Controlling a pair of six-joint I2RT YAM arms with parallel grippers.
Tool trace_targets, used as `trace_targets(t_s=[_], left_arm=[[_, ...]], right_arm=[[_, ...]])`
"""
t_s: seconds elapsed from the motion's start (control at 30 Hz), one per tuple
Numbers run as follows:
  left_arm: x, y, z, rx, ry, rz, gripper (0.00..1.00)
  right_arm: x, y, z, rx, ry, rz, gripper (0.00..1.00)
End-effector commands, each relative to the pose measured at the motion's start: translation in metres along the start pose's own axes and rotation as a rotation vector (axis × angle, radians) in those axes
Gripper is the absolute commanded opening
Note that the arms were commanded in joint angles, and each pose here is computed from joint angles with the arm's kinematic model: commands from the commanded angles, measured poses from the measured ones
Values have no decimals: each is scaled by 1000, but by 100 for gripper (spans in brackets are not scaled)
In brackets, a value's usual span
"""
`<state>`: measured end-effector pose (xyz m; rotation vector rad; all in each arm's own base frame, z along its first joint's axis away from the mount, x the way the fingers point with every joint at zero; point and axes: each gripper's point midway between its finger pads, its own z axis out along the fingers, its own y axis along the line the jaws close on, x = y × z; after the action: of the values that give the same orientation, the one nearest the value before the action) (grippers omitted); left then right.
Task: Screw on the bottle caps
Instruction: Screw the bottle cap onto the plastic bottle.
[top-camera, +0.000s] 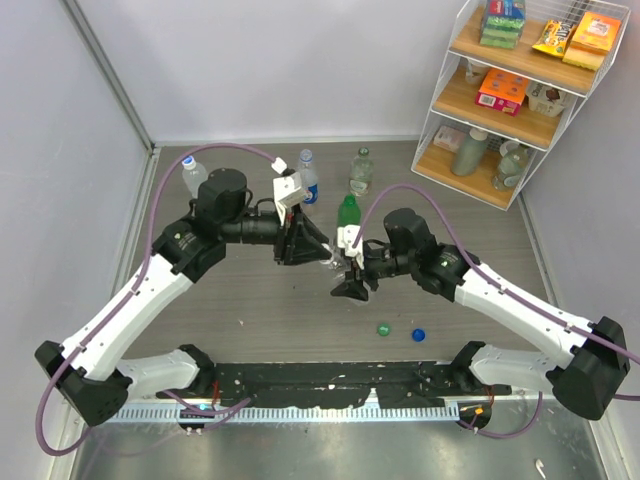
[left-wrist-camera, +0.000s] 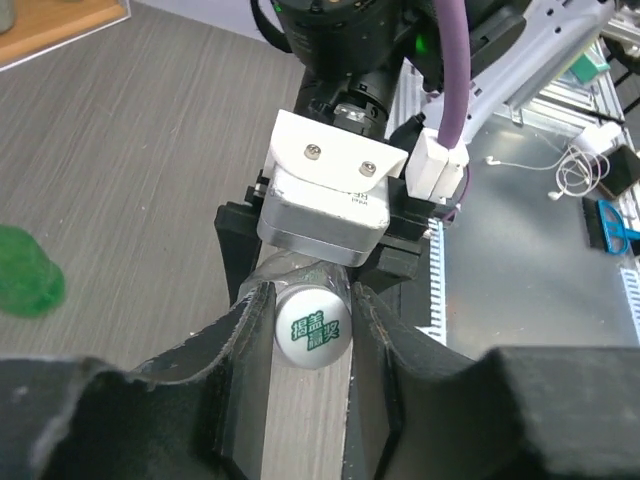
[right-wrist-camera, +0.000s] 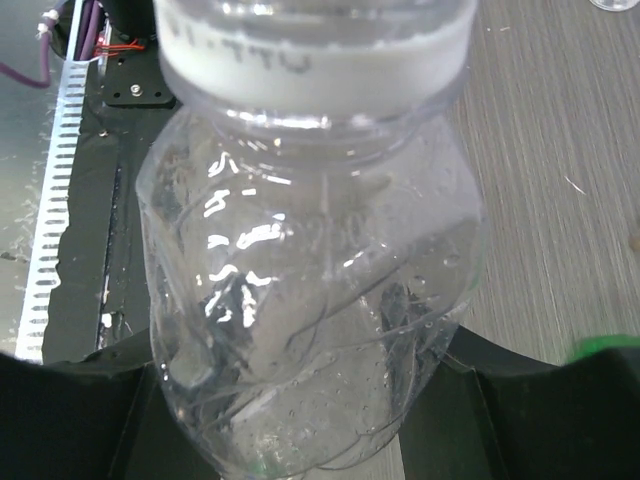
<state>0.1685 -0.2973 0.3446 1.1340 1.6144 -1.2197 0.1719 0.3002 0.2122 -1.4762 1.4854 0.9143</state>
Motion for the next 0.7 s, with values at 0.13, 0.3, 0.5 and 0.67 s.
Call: trace_targets(t_s=[0.13,0.3,0.5,0.67], left_arm=[[-19,10,-4,50,-56,-12,99],[-69,23,-31,-18,-237,-86,100],[-93,4,-37,72,-295,-3,100],[-94,8,-31,105,-296,37,100]], right_arm=[[-65,0,-14,-1,-181,-191,1],[-60,-8,-18,65,-157,-166,1],[-54,-34,-20,207,-111,-92,1],[-61,-53,-22,293,-108,-84,1]])
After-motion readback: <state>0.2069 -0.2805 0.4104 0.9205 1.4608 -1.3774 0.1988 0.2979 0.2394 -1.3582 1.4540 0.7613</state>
